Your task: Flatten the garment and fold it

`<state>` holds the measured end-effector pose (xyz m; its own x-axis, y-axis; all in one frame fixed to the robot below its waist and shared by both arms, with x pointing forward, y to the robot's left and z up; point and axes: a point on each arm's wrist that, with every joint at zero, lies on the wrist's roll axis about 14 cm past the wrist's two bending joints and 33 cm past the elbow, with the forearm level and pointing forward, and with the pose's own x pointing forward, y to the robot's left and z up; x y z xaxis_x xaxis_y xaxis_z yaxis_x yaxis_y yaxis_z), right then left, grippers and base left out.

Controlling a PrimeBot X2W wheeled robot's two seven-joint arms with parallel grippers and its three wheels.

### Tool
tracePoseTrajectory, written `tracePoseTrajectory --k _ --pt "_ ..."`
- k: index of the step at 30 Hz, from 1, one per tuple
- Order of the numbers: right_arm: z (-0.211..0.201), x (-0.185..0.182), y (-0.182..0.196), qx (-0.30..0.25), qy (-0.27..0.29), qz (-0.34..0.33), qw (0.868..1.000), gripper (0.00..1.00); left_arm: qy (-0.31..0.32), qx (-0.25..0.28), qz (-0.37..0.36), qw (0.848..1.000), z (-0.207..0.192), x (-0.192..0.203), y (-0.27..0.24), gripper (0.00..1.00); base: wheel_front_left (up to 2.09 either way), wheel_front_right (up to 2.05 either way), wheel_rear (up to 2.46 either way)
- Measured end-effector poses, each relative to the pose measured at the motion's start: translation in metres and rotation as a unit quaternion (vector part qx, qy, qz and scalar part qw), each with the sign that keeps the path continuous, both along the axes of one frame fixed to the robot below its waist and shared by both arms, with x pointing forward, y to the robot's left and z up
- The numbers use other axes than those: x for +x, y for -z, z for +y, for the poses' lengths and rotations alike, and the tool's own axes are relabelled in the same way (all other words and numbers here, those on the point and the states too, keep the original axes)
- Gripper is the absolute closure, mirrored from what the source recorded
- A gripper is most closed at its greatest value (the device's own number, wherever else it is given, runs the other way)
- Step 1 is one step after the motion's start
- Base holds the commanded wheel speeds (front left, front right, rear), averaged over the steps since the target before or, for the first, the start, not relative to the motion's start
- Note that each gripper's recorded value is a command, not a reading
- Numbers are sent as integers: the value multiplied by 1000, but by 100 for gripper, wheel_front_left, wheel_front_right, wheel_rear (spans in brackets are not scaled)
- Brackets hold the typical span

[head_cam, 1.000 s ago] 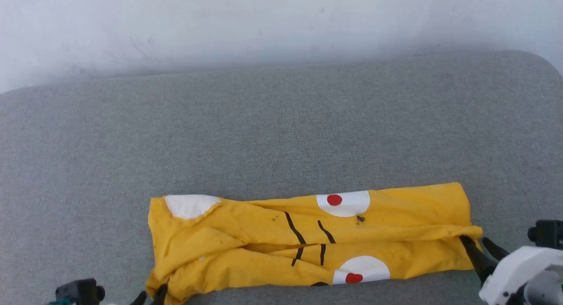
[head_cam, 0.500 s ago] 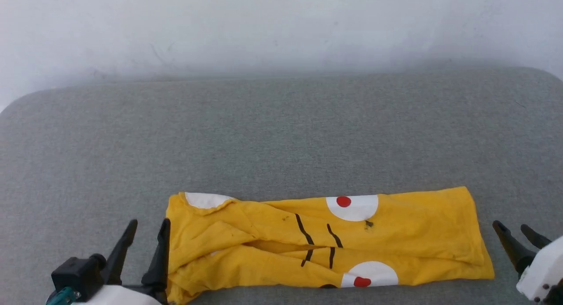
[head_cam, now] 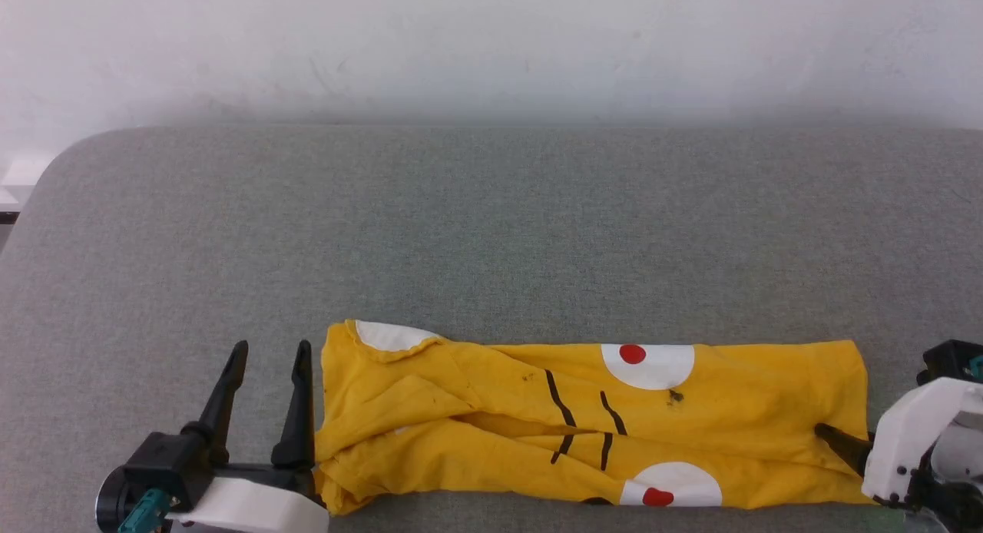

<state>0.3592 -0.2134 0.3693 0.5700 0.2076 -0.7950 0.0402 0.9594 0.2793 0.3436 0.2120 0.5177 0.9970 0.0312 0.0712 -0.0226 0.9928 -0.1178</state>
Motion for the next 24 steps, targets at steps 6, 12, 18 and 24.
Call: tracePoseTrajectory --k 6,12,18,24 --pt "7 0 6 13 -12 46 999 100 -2 7 -1 1000 3 -1 0 0 0 0 0" --pt "18 2 -8 28 -19 2 999 100 -4 10 -7 1000 5 -2 -3 0 0 0 0" --pt "-17 -17 -20 18 32 -40 999 100 -6 10 0 1000 4 -9 1 0 0 0 0" --pt "-77 -35 -33 -13 119 -68 990 100 -8 9 6 1000 3 -11 1 0 0 0 0"
